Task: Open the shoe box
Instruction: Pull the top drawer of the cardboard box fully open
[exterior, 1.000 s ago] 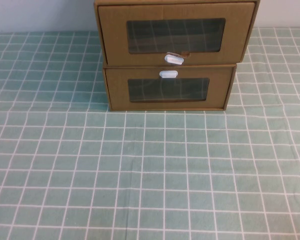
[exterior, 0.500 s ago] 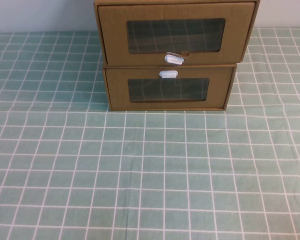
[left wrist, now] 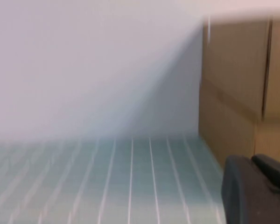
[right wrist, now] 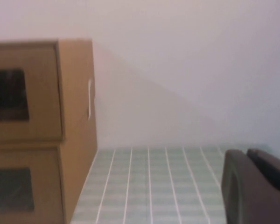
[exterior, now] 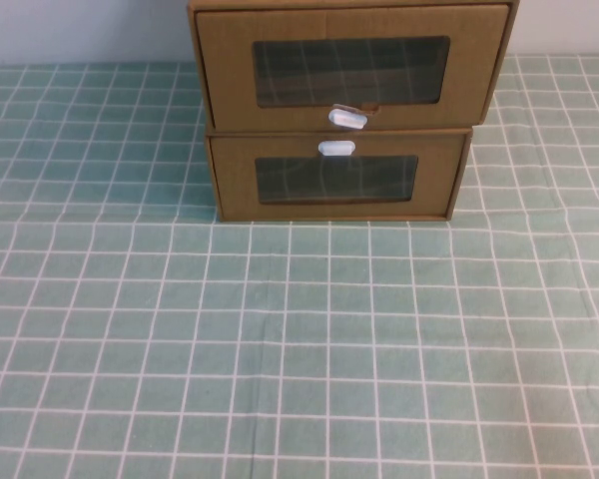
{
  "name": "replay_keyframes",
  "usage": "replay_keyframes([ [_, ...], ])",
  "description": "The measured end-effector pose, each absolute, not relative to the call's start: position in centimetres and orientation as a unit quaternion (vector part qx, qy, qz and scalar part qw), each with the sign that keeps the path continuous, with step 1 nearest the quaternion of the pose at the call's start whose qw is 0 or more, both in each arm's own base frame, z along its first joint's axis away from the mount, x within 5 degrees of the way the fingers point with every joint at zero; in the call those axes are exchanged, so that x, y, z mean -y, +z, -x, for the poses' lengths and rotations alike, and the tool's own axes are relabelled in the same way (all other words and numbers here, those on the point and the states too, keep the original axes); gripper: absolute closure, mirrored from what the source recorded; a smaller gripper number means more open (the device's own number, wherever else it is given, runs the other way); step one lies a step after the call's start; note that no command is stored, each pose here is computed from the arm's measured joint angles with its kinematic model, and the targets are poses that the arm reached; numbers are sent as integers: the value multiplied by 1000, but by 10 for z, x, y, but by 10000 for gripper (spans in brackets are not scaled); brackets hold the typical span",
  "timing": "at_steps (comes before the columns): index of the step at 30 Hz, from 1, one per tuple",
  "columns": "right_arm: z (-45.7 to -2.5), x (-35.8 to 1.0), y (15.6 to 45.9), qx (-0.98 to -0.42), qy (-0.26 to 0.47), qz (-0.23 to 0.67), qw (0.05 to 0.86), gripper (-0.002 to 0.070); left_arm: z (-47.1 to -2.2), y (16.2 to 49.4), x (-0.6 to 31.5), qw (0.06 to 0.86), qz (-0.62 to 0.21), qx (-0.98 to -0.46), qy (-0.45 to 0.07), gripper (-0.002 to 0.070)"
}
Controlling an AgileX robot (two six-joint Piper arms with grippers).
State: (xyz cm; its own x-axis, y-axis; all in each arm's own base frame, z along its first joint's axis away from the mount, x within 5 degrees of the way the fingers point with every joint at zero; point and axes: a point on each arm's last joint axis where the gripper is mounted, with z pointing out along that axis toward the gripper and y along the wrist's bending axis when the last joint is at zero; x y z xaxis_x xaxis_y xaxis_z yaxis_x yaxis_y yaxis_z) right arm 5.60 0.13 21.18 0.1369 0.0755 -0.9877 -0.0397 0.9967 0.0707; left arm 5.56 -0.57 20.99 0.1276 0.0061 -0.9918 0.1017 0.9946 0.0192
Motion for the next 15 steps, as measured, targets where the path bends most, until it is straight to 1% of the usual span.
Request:
replay_keyframes([
  [3, -54, 0, 221, -615, 34, -20, 788, 689, -53, 223, 4, 796, -21, -603, -47, 680],
  [6, -53, 1, 226, -595, 32, -23, 803, 689, -51, 230, 4, 820, -9, -570, -58, 680],
  [12, -53, 1, 227, -591, 33, -24, 806, 689, -50, 232, 3, 824, -5, -563, -62, 680],
  [15, -52, 2, 230, -576, 33, -29, 817, 690, -50, 232, 3, 825, -4, -562, -63, 680],
])
